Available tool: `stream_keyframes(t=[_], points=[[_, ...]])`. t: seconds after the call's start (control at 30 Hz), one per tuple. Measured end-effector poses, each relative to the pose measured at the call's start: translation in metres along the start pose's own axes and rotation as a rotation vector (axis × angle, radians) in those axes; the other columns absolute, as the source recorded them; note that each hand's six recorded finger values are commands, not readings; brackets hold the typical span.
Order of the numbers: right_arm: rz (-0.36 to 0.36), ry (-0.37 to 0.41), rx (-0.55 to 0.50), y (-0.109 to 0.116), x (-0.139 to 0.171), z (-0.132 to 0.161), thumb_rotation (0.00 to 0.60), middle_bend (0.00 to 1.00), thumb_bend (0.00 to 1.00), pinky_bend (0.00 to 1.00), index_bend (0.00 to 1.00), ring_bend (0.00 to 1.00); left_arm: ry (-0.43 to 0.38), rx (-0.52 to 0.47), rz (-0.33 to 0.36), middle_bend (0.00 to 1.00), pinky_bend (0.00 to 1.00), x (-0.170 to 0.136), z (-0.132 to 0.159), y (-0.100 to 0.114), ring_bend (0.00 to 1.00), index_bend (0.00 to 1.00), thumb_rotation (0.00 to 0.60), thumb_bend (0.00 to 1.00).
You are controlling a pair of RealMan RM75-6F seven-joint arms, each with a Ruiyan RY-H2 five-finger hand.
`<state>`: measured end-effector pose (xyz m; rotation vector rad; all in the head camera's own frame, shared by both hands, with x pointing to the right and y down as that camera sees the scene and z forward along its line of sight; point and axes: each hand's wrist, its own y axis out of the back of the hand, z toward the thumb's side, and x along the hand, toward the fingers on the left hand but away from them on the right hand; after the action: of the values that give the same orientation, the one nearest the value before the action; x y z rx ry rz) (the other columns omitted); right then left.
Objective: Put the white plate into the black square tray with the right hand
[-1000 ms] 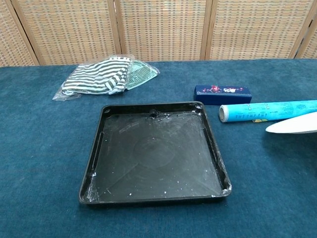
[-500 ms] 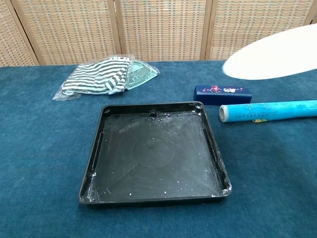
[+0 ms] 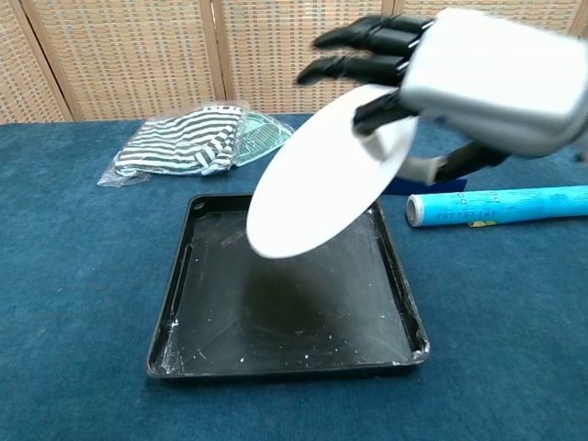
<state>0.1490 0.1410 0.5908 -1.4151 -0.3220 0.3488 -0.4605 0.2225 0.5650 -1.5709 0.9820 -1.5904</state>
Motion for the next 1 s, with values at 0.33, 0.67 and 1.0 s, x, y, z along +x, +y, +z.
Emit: stream_keyframes(t=[0.33, 0.67, 1.0], points=[[0.058, 0.124, 0.011, -0.045, -0.032, 0.040, 0.600, 0.11, 0.29, 0.09, 0.57, 0.00, 0.024, 0.000, -0.028, 0.00, 0.00, 0.010, -0.004, -0.006, 0.00, 0.00, 0.600, 0.00], [0.124, 0.063, 0.048, -0.063, -0.046, 0.041, 0.600, 0.00, 0.00, 0.00, 0.00, 0.00, 0.038, 0.003, -0.036, 0.00, 0.00, 0.013, -0.006, -0.008, 0.00, 0.00, 0.600, 0.00], [0.164, -0.095, 0.126, -0.032, -0.006, -0.003, 0.600, 0.00, 0.00, 0.00, 0.00, 0.00, 0.027, -0.004, -0.022, 0.00, 0.00, 0.010, -0.004, -0.004, 0.00, 0.00, 0.600, 0.00]])
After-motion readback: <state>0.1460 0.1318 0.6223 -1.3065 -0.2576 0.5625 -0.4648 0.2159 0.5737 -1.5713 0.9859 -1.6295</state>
